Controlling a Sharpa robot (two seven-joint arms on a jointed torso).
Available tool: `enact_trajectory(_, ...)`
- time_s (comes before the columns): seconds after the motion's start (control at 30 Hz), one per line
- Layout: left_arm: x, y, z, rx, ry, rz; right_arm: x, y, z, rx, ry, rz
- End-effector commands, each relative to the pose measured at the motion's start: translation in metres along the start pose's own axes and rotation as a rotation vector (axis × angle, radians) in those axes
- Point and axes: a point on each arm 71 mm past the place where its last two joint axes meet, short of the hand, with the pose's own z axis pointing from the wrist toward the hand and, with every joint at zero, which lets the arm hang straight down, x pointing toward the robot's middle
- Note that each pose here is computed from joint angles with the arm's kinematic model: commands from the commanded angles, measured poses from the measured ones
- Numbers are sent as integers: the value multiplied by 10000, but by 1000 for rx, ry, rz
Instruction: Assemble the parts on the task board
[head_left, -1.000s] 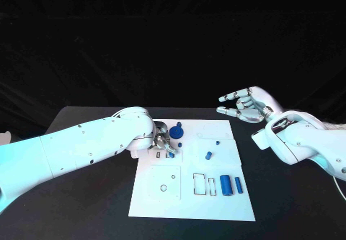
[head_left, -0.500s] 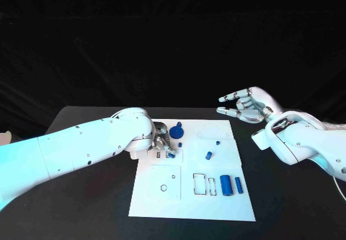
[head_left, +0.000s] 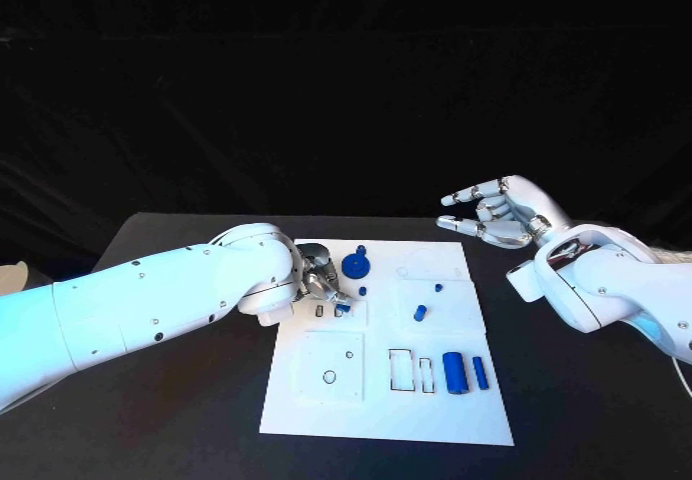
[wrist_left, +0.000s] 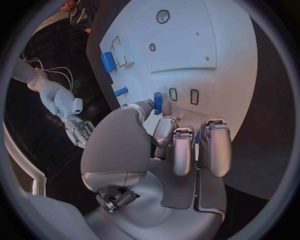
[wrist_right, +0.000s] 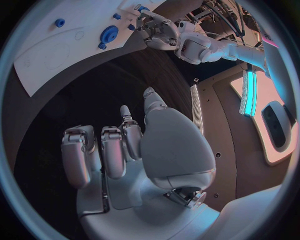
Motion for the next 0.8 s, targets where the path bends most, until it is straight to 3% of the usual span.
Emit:
enact_trajectory(0.03,-35,-24,-29,42,-106,-27,12,10,-2,-9,10,0)
enact_trajectory(0.4,63,111,-41,4,-158,-23,0,-1,-5,-5,6,-2)
enact_trajectory(0.8,188,177,7,-29,-103,7,-16,-19,-7,11,-7,-8)
